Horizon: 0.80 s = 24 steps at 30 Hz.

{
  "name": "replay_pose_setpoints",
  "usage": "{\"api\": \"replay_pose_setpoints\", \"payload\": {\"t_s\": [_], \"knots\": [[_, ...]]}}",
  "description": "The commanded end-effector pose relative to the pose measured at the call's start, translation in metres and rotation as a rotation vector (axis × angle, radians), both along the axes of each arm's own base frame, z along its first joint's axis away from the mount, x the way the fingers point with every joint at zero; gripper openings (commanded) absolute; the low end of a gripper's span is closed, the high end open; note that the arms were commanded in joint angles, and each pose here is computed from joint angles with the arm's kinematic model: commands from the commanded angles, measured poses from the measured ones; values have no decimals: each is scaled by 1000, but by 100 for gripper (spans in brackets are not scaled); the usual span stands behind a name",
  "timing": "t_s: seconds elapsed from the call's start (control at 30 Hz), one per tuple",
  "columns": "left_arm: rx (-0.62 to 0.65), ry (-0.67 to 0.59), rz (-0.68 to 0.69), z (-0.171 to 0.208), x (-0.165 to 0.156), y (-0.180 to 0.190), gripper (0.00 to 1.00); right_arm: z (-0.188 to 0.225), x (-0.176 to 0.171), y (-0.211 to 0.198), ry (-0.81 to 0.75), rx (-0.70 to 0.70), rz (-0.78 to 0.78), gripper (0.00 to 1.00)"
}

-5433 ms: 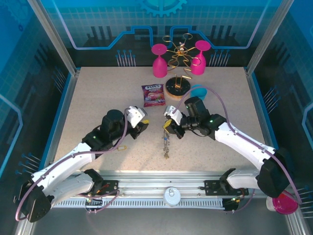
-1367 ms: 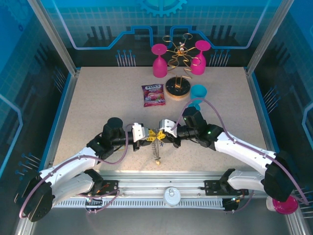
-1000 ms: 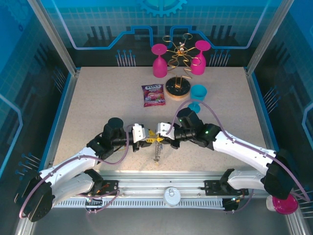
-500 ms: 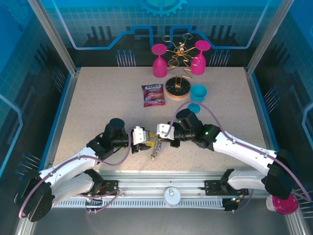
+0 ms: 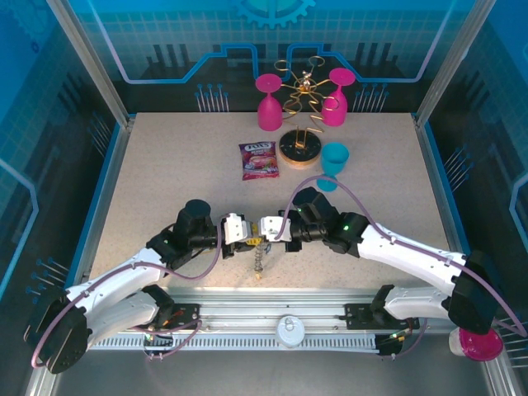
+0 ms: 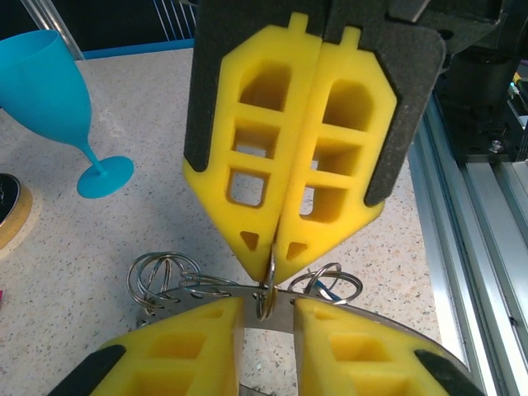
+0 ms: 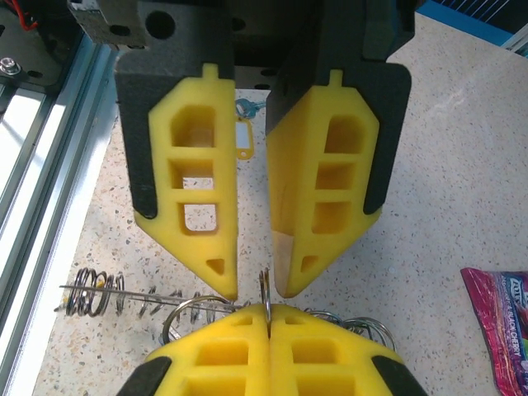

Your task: Put the keys on the keyring

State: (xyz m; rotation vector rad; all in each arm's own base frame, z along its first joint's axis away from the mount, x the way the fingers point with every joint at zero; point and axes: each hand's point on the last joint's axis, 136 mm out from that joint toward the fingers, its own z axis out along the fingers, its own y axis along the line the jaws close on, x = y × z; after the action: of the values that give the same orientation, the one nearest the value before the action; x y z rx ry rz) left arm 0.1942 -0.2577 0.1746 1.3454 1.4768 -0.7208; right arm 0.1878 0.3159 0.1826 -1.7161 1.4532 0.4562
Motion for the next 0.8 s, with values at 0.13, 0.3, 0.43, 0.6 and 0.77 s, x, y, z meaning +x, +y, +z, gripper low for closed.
{"api": "replay_pose_setpoints", "payload": {"t_s": [0.13,0.3,0.43,0.6,0.77], "knots": [[-27,-64,-27,20,-1,-5,14,9,-5,11,-9,33,41,0],[-24,-72,-33,21,-2,-4,3,10,-6,12,1,43,42,0],[-27,-91,-40,23,-4,-4,0,7,-7,12,20,43,42,0],[-47,-110,-59,28,-7,-5,0,-3,-6,11,52,17,30,10],[-46,-113,-69,28,-10,-6,0,-2,0,12,52,-3,16,16]]}}
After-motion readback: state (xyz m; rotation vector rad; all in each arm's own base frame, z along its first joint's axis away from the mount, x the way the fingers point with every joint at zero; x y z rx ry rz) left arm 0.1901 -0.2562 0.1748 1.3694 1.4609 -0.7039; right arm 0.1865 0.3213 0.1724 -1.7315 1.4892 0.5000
